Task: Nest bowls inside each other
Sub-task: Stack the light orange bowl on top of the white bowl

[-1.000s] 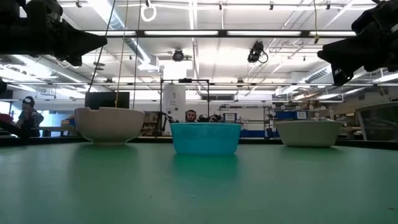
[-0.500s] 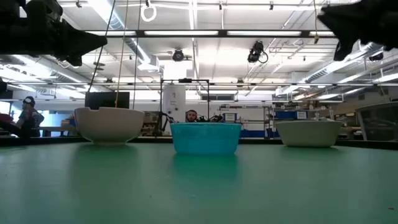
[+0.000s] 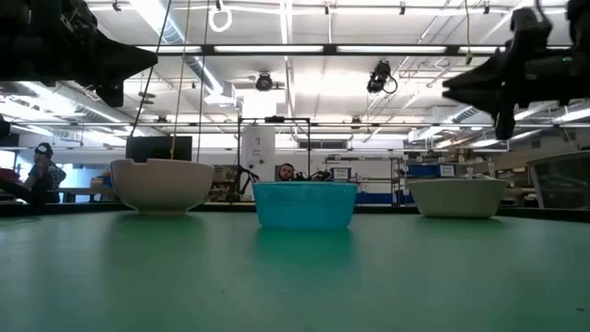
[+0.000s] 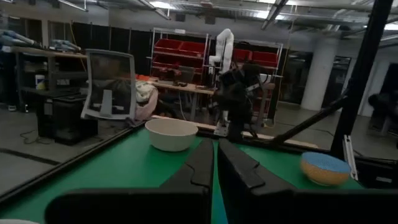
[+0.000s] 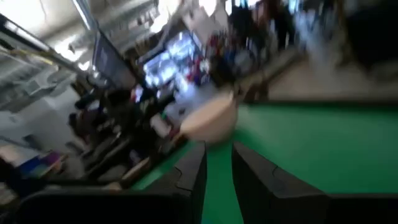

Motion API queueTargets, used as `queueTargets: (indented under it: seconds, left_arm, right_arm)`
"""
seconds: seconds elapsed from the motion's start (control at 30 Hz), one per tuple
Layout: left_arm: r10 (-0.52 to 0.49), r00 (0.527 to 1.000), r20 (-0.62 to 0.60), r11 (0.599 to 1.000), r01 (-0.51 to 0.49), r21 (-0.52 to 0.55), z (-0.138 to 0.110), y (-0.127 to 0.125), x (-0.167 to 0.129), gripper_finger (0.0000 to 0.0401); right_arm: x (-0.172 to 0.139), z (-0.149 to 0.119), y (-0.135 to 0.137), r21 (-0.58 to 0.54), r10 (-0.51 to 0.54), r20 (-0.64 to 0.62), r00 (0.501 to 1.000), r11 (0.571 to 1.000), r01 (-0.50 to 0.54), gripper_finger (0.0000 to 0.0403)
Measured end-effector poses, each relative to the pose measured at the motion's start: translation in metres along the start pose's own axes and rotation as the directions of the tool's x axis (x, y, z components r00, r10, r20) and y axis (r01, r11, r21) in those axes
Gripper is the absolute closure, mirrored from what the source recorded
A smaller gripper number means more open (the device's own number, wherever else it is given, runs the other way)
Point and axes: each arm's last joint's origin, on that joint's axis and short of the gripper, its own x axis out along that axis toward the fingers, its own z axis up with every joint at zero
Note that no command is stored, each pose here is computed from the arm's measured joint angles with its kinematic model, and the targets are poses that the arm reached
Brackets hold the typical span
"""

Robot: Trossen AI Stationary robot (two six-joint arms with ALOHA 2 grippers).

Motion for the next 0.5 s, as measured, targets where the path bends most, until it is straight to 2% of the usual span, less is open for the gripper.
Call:
queueTargets:
  seconds: [0.1,0.17,0.27,0.33,0.43,0.5]
  left_arm:
    - [0.002,1.0,-0.028,1.0,-0.002,-0.006,-0.003,0.0,0.002,0.0376]
    - [-0.016,0.998,-0.061,0.999,0.013,-0.046,-0.006,-0.001,0.004,0.0376]
    - [-0.071,0.988,-0.137,0.99,0.053,-0.13,-0.012,-0.003,0.009,0.0376]
    - [-0.119,0.974,-0.193,0.98,0.084,-0.181,-0.014,-0.006,0.012,0.0376]
    - [-0.218,0.957,-0.192,0.958,0.172,-0.229,0.006,-0.015,0.018,0.0376]
    - [-0.251,0.939,-0.234,0.955,0.2,-0.221,0.024,-0.022,0.021,0.0376]
  right_arm:
    - [0.015,-0.003,0.009,0.014,0.003,-0.104,0.995,1.0,-0.002,0.032]
    - [0.031,-0.001,0.021,-0.007,0.013,-0.171,0.985,1.0,-0.015,0.032]
    - [0.059,-0.002,0.04,-0.095,-0.019,-0.24,0.971,0.995,-0.004,0.032]
    - [0.08,-0.002,0.051,-0.2,-0.057,-0.244,0.968,0.98,0.007,0.032]
    - [0.113,0.0,0.062,-0.272,-0.153,-0.181,0.971,0.957,0.1,0.032]
    - [0.133,-0.003,0.065,-0.282,-0.164,-0.208,0.964,0.954,0.101,0.032]
